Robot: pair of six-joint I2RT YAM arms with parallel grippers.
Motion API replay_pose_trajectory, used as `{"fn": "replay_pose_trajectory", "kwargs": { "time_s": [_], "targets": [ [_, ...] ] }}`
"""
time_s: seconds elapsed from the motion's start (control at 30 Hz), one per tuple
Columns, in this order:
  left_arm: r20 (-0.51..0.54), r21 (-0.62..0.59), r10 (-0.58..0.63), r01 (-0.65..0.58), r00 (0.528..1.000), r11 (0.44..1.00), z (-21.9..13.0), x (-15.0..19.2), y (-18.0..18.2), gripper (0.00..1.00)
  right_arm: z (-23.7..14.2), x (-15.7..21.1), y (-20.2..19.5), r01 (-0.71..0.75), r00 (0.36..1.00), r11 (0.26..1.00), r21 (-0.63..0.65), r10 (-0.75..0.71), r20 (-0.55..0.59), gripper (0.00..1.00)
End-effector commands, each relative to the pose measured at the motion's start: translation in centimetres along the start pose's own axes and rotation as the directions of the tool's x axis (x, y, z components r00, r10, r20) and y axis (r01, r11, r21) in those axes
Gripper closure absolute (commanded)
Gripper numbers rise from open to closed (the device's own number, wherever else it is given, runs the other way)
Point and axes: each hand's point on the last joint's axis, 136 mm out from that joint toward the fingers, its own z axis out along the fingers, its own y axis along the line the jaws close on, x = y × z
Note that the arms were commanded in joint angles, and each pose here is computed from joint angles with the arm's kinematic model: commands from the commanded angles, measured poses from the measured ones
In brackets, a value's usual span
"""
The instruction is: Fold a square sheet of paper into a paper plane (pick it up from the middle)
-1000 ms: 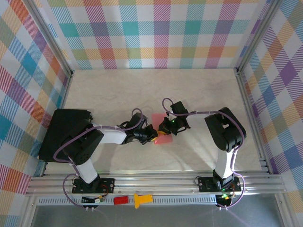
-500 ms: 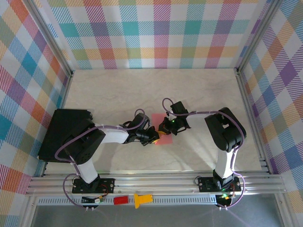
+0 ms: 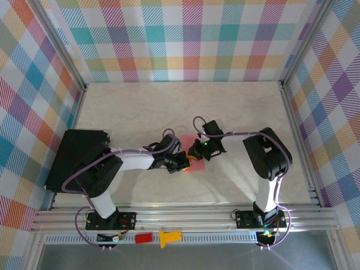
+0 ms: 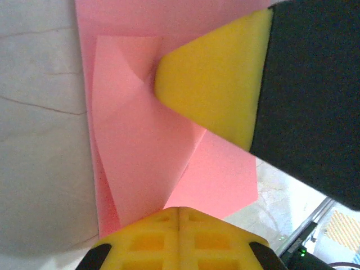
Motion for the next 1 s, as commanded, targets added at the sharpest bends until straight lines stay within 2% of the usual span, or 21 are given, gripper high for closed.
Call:
{"fn": "replay_pose_trajectory", "kwargs": {
  "time_s": [0.0,0.17,0.3,0.63,0.97],
  "targets": [
    [-0.003,-0.042,0.045,-0.045,0.999,0.998,-0.6,0.5,0.2,0.95,1.6,2.9,-8.8,-0.174,0.981,0.943,0.285,0.191,-0.032,1.0],
    [0.058,-0.115,0.092,-0.085,0.994,0.99,-2.5,-0.3,0.7,0.92,1.6,2.9,-8.8,-0.174,0.981,0.943,0.283,0.191,-0.032,1.0],
    [0.096,-0.123,0.114,-0.102,0.989,0.987,-3.4,-0.7,0.6,0.87,1.5,2.9,-8.6,-0.17,0.982,0.945,0.279,0.186,-0.031,1.0],
    [0.039,-0.145,0.13,-0.123,0.991,0.982,-1.8,0.1,1.2,0.75,1.4,2.9,-8.6,-0.166,0.983,0.946,0.277,0.182,-0.031,1.0],
    [0.0,-0.201,0.126,-0.124,0.992,0.972,-0.7,0.3,2.2,0.75,1.4,2.8,-8.3,-0.159,0.984,0.95,0.268,0.173,-0.029,1.0]
  ]
}}
